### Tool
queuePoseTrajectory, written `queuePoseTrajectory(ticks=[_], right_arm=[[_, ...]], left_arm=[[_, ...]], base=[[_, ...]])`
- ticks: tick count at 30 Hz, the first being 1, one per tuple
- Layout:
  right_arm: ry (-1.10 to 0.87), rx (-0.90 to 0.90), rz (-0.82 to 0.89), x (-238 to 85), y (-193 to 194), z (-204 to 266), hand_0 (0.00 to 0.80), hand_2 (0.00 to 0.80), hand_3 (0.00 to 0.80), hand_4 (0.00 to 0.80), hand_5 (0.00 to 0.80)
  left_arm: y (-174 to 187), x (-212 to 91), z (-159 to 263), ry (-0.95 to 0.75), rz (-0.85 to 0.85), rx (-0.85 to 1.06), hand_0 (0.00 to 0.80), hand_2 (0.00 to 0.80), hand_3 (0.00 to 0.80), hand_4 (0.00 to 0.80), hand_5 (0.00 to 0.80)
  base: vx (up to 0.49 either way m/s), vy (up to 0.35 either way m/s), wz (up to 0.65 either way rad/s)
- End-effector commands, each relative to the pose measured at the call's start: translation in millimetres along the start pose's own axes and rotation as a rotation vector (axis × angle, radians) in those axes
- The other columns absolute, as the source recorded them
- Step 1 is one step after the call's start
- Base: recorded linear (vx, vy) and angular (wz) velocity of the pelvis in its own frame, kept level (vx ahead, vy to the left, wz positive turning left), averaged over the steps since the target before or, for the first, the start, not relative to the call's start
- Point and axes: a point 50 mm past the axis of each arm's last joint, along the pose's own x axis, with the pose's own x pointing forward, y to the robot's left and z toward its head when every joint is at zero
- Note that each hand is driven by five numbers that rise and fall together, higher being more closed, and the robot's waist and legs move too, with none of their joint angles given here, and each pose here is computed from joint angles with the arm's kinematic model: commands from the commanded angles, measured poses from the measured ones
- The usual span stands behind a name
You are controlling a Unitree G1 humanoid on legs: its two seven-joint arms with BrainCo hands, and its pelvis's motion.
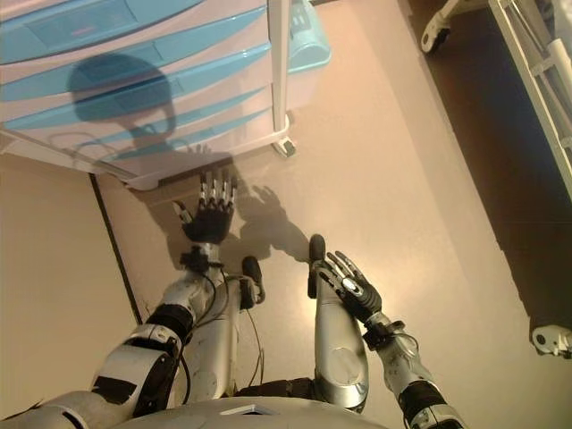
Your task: Open the drawer and pick up the medicine
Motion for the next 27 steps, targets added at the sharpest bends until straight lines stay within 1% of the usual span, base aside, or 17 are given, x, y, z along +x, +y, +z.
queuePoseTrajectory(ticks=[1, 6, 11, 14, 20, 27], right_arm=[[0.094, 0.017, 0.074, -13.5, 7.1, -20.3, 0.0, 0.0, 0.0, 0.0, 0.0], [0.102, 0.015, 0.095, -15.1, 8.4, -21.9, 0.0, 0.0, 0.0, 0.0, 0.0], [0.097, 0.017, 0.106, -18.0, 8.4, -22.1, 0.0, 0.0, 0.0, 0.0, 0.0], [0.096, 0.015, 0.106, -20.4, 7.6, -22.4, 0.0, 0.0, 0.0, 0.0, 0.0], [0.084, 0.009, 0.107, -22.8, 6.5, -20.8, 0.0, 0.0, 0.0, 0.0, 0.0], [0.075, 0.006, 0.104, -21.2, 8.0, -19.7, 0.0, 0.0, 0.0, 0.0, 0.0]], left_arm=[[-21.6, 28.7, 16.7, -0.068, -0.134, -0.055, 0.0, 0.0, 0.0, 0.0, 0.0], [-46.1, 63.9, 35.3, -0.108, -0.201, -0.014, 0.0, 0.0, 0.0, 0.0, 0.0], [-63.5, 83.2, 52.8, -0.166, -0.239, 0.012, 0.0, 0.0, 0.0, 0.0, 0.0], [-70.0, 88.4, 60.6, -0.187, -0.258, 0.036, 0.0, 0.0, 0.0, 0.0, 0.0], [-81.2, 99.5, 72.2, -0.21, -0.244, 0.069, 0.0, 0.0, 0.0, 0.0, 0.0], [-84.1, 100.0, 80.6, -0.243, -0.245, 0.081, 0.0, 0.0, 0.0, 0.0, 0.0]], base=[[-0.002, 0.027, -0.05], [-0.003, 0.008, -0.04], [-0.008, 0.009, -0.05], [0.001, 0.011, -0.05], [0.004, 0.0, -0.01], [0.0, 0.0, 0.0]])
